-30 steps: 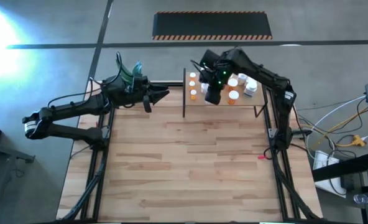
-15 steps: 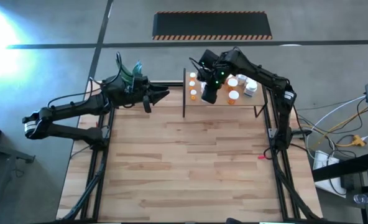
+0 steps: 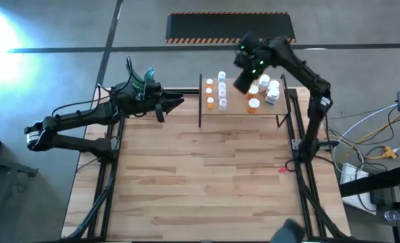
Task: Pick and place medicine bottles onto shelf by color
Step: Adjust the pill bottles on the shelf
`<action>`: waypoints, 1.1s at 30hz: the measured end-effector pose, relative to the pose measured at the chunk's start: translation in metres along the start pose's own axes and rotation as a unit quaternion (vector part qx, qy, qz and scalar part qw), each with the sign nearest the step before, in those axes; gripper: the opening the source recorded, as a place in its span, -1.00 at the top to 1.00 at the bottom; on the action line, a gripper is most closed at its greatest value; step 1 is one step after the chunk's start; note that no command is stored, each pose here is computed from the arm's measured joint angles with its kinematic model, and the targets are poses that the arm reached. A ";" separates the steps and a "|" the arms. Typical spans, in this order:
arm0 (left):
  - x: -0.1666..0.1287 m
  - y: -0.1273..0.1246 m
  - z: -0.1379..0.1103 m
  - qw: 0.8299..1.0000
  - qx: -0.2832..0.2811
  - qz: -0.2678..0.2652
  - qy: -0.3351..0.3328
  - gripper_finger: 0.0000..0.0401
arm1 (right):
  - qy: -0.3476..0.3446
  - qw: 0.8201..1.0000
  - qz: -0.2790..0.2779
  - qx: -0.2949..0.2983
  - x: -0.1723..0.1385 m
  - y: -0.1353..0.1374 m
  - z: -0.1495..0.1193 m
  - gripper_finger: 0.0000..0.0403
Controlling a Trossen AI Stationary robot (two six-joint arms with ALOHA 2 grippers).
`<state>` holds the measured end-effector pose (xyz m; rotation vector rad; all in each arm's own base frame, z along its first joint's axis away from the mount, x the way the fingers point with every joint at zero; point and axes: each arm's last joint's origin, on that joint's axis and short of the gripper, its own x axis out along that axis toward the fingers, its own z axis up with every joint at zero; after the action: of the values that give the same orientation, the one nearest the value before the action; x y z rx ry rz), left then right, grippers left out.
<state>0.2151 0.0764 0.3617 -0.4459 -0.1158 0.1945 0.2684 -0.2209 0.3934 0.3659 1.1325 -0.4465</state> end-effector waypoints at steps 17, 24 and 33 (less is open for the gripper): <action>0.000 -0.001 0.001 1.000 0.001 -0.004 -0.007 0.37 | 0.053 0.996 -0.009 0.076 0.043 -0.067 -0.005 0.96; 0.000 -0.001 0.002 1.000 0.002 -0.005 -0.010 0.37 | -0.012 0.995 0.000 0.097 0.047 -0.068 0.008 0.96; 0.001 0.000 0.001 1.000 0.002 -0.005 -0.009 0.37 | -0.030 0.995 0.003 0.099 0.032 -0.064 0.008 0.96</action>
<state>0.2156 0.0767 0.3629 -0.4394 -0.1353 0.1900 0.2529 -0.2844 0.3637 0.5250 1.0319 -0.5634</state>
